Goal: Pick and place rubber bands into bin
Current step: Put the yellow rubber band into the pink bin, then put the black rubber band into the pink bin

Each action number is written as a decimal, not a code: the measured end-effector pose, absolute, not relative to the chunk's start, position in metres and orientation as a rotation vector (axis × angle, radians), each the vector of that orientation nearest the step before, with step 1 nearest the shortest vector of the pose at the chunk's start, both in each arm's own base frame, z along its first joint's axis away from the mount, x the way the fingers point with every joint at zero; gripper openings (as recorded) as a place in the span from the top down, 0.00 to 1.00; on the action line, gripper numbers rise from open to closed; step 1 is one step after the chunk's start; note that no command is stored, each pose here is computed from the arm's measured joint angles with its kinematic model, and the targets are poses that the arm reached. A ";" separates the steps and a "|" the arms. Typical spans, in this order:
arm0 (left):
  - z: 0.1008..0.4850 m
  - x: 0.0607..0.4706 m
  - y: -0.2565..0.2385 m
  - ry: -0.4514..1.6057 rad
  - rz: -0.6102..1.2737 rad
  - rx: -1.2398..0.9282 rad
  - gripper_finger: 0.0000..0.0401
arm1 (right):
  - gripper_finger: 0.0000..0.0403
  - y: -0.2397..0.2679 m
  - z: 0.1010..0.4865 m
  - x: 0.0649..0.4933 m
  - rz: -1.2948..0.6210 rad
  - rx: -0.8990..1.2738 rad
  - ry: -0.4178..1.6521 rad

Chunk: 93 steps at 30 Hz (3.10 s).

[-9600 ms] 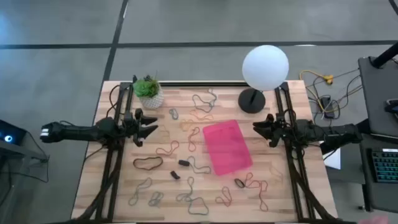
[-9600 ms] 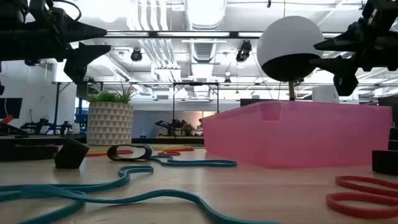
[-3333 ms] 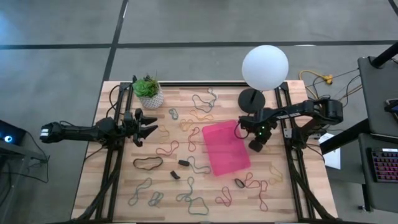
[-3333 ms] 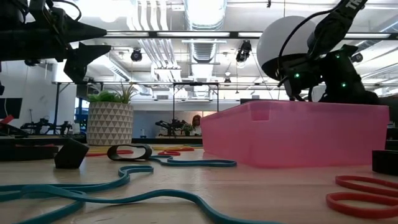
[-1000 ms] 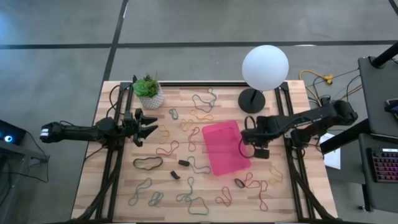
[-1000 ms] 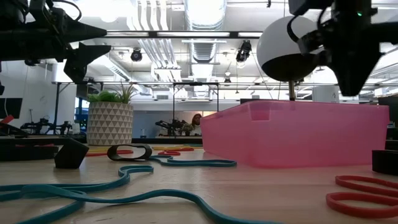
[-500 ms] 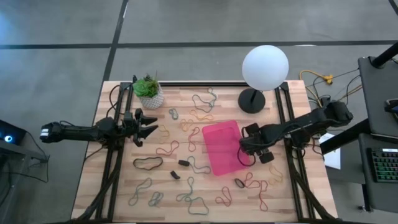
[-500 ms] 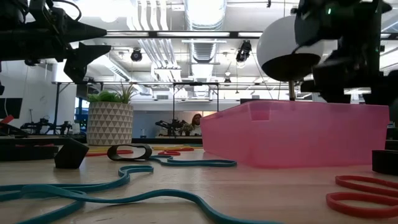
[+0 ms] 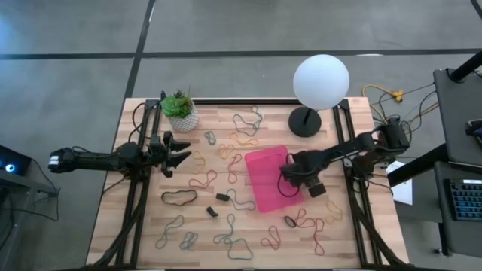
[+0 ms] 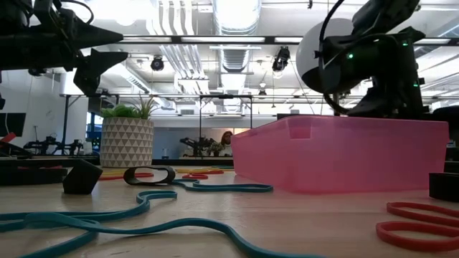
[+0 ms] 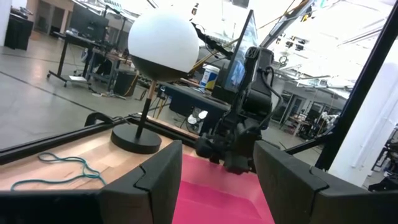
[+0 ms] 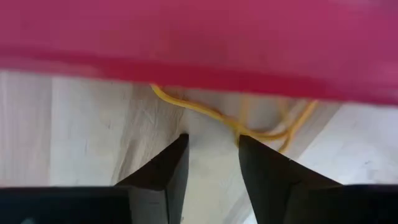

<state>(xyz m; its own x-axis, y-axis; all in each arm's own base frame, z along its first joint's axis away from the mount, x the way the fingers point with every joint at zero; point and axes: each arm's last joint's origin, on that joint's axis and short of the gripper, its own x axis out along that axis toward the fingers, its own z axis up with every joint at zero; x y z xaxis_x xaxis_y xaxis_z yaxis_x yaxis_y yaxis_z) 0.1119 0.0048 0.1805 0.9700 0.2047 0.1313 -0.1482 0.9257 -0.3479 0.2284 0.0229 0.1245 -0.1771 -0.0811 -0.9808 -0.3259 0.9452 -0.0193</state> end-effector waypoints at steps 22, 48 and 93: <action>0.180 0.112 0.005 -0.167 0.182 -0.343 0.54 | 0.98 0.022 0.134 0.238 0.107 -0.185 1.536; 0.181 0.112 0.005 -0.168 0.182 -0.343 0.54 | 0.98 0.021 0.340 0.250 -0.332 0.074 0.681; 0.181 0.112 0.005 -0.168 0.182 -0.343 0.54 | 0.55 0.176 0.221 0.224 -0.142 0.106 1.452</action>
<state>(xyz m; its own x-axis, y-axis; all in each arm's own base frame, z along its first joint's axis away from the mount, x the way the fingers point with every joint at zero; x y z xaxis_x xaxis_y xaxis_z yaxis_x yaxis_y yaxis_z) 0.1118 0.0047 0.1806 0.9698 0.2047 0.1326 -0.1478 0.9258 -0.3479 0.2239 0.1761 0.2212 0.1127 -0.0319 -0.9931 0.1605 0.9869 -0.0135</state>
